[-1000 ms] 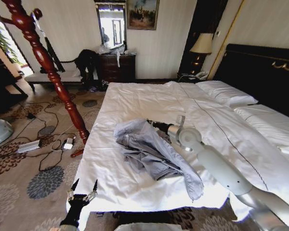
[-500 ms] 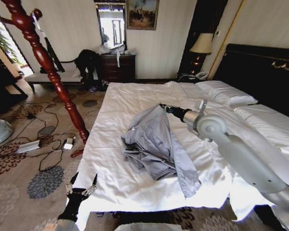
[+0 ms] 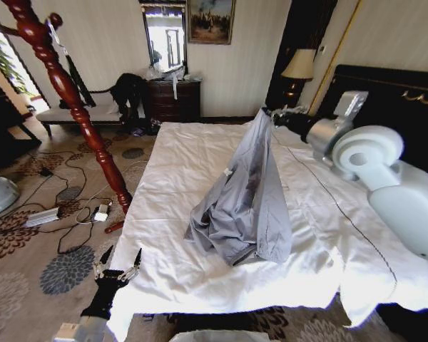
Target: Pick up the clothes from the bed and hang them on the clothes hanger.
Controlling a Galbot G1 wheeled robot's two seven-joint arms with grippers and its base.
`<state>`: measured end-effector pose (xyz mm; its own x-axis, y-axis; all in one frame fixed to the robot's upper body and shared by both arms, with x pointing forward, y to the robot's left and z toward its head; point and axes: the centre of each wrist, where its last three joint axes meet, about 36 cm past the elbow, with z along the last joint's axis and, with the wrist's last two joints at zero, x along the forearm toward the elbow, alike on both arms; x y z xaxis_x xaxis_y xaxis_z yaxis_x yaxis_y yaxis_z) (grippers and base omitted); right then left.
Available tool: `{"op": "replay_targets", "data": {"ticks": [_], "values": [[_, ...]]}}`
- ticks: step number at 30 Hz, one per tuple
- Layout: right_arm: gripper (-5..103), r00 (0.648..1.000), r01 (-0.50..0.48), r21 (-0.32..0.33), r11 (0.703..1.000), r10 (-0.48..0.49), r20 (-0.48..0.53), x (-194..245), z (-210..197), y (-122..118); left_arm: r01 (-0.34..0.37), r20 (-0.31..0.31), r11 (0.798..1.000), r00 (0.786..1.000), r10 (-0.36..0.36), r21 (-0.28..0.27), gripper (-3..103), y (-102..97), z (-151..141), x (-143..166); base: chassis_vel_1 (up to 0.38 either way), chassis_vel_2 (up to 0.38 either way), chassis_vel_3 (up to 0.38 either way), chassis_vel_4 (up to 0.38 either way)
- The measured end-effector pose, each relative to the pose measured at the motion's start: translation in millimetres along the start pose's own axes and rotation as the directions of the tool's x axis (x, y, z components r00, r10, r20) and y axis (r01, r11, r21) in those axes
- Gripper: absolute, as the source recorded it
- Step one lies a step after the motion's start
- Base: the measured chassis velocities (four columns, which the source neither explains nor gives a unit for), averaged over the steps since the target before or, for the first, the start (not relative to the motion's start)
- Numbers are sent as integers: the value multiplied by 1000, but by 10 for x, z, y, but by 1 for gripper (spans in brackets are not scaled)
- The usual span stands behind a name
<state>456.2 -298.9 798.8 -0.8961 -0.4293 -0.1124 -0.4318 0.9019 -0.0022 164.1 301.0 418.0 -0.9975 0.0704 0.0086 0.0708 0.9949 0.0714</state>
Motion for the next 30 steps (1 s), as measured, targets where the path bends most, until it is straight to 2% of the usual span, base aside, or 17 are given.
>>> {"op": "replay_targets", "data": {"ticks": [3, 7, 11, 12, 14, 16, 18, 22, 24, 27, 29, 30], "values": [[0, 1000, 17, -4, 1000, -17, 6, 99, -157, 95, 7, 15, 1000, 1000, -6, -6, 99, 31, -58, -13, 0, 0, 0, 0], [0, 1000, -17, 29, 999, 18, -24, 173, -36, 53, 22, 40, 1000, 999, -21, -9, 98, 76, -196, -76, 0, 0, 0, 0], [0, 988, -102, 58, 993, 108, -113, 274, 381, -154, 16, 95, 1000, 995, -18, 22, 98, 160, -631, -301, 0, 0, 0, 0], [0, 988, -102, 58, 993, 108, -113, 274, 381, -154, 16, 95, 1000, 995, -18, 22, 98, 160, -631, -301, 0, 0, 0, 0], [0, 983, -117, 68, 991, 125, -131, 324, 459, -192, 18, 111, 999, 994, -23, 51, 98, 212, -895, -465, 0, 0, 0, 0], [0, 982, -126, 72, 989, 134, -135, 353, 478, -212, 19, 135, 998, 991, -26, 53, 98, 284, -1123, -645, 0, 0, 0, 0], [0, 981, -127, 72, 989, 136, -136, 358, 482, -216, 18, 138, 998, 990, -26, 52, 98, 304, -1179, -692, 0, 0, 0, 0], [0, 979, -132, 78, 988, 142, -143, 380, 546, -208, -1, 162, 997, 987, -11, 72, 98, 423, -1664, -979, 0, 0, 0, 0], [0, 979, -134, 80, 988, 145, -144, 382, 558, -208, -8, 170, 997, 985, -5, 75, 98, 442, -1767, -1022, 0, 0, 0, 0], [0, 978, -139, 81, 987, 150, -146, 389, 596, -186, -45, 171, 990, 985, 21, 133, 98, 502, -2169, -1167, 0, 0, 0, 0], [0, 978, -141, 81, 987, 151, -145, 390, 597, -180, -58, 168, 987, 985, 33, 150, 98, 505, -2261, -1200, 0, 0, 0, 0], [0, 978, -140, 83, 987, 151, -144, 393, 595, -168, -78, 172, 983, 984, 48, 169, 98, 501, -2399, -1243, 0, 0, 0, 0]]}}
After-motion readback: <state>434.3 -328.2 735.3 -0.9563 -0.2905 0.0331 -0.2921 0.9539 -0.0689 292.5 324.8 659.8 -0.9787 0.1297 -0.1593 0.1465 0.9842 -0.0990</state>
